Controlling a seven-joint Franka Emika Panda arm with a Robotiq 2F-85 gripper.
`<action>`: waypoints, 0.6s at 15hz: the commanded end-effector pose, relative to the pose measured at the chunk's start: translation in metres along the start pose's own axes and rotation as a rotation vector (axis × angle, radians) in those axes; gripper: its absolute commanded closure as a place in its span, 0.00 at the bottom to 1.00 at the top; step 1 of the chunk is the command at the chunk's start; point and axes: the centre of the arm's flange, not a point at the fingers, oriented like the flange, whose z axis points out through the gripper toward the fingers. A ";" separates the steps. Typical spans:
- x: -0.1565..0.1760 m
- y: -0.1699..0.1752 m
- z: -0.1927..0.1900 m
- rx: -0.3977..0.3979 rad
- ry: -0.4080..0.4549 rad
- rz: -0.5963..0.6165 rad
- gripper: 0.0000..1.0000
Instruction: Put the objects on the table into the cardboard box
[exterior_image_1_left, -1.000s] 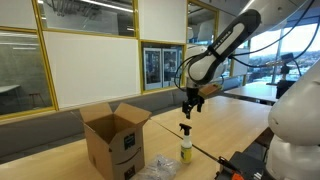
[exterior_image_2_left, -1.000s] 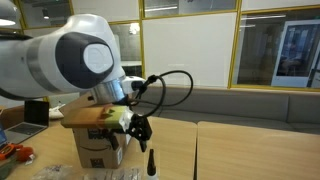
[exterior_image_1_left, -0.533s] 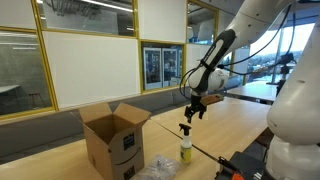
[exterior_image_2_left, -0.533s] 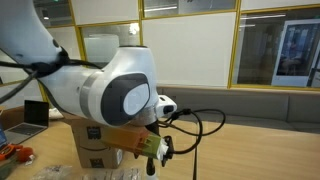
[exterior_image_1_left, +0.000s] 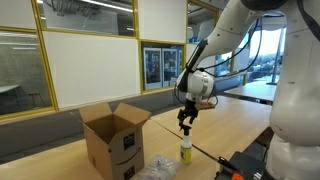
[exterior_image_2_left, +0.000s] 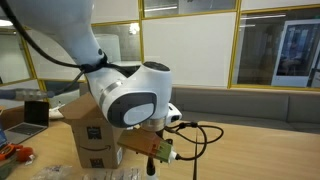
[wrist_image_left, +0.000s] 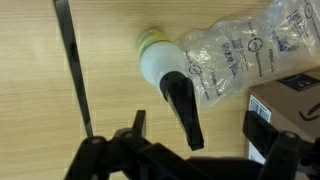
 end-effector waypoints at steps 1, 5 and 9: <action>0.019 0.007 0.021 0.034 -0.004 -0.056 0.00; 0.014 0.007 0.036 0.024 -0.049 -0.101 0.00; 0.009 0.002 0.047 0.035 -0.081 -0.127 0.00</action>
